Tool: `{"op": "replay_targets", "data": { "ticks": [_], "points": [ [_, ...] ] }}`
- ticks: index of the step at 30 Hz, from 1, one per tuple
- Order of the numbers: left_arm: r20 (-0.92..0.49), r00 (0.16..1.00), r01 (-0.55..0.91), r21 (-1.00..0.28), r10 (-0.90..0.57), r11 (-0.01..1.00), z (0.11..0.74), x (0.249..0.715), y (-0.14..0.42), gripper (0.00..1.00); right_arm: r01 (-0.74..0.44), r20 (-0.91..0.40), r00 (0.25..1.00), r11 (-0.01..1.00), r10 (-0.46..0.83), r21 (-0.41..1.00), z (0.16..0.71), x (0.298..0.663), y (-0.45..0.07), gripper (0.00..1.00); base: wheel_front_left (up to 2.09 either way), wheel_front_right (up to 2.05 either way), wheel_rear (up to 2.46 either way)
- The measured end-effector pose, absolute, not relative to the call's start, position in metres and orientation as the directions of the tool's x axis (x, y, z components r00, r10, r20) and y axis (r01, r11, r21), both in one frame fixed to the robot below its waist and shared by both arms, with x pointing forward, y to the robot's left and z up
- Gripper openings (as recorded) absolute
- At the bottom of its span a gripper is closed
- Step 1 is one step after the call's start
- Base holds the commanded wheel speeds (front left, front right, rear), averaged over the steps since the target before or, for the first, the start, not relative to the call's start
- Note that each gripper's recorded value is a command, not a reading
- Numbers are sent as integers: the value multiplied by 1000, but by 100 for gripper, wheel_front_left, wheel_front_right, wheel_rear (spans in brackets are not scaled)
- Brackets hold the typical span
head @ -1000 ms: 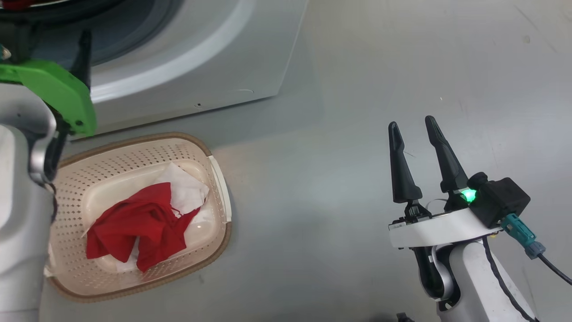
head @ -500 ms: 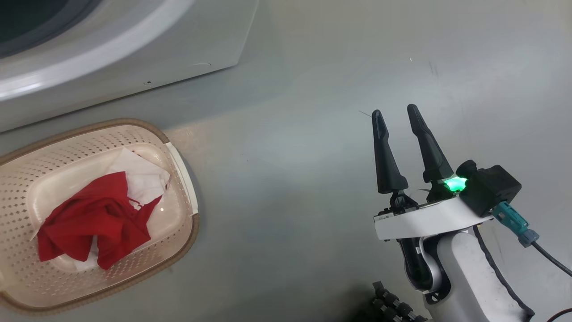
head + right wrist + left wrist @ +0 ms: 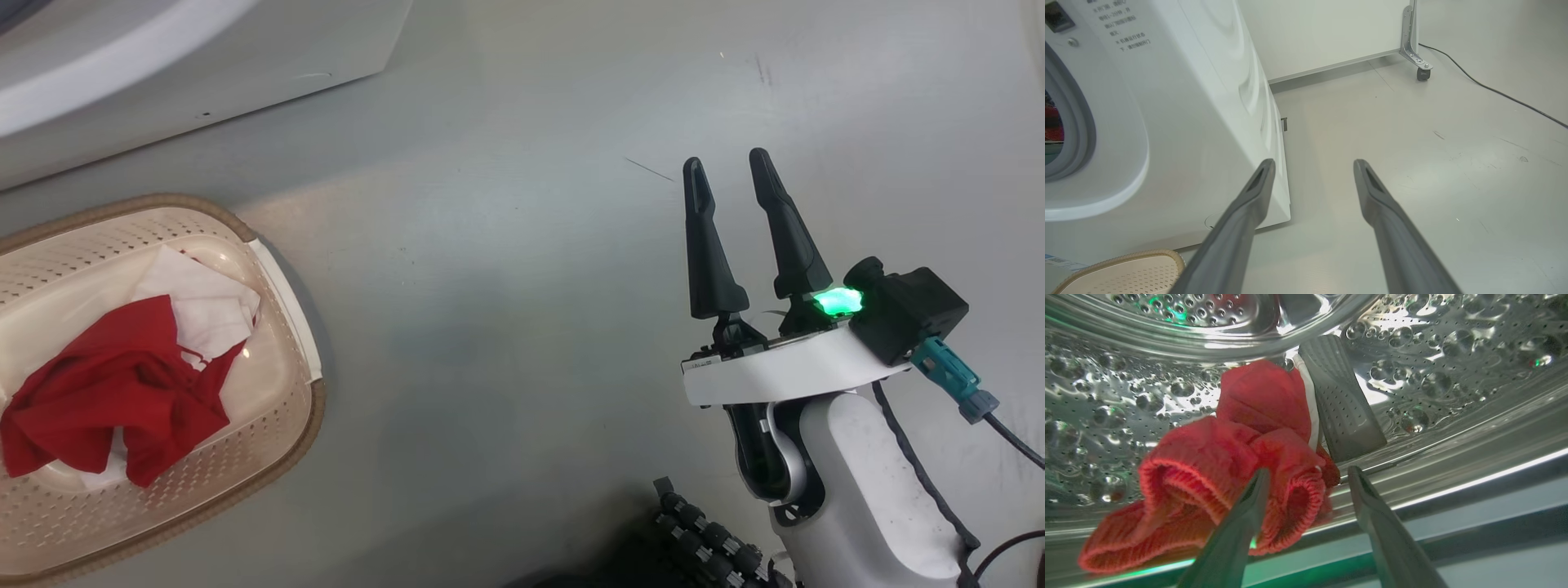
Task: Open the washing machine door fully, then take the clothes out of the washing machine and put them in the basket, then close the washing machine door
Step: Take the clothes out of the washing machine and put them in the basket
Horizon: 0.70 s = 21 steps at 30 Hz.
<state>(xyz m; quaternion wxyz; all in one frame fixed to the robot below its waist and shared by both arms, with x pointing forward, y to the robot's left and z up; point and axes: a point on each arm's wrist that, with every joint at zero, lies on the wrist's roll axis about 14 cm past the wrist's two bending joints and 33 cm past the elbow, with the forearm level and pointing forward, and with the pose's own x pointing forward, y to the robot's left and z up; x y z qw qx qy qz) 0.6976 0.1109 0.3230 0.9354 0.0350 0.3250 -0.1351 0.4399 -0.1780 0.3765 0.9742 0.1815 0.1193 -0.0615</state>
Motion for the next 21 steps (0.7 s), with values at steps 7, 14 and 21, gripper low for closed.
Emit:
{"op": "replay_targets", "data": {
  "ticks": [7,14,21],
  "points": [
    [-669,725,277,67,-162,959,307,696,121,100,166,-258,963,927,-79,337,374,442,-180,100,0,0,0],
    [-703,702,266,117,-109,957,302,696,128,0,156,-248,966,926,-71,344,376,447,-178,100,0,0,0],
    [-682,722,285,145,-113,947,309,701,123,0,153,-248,966,926,-68,345,376,448,-177,100,0,0,0]
  ]
}}
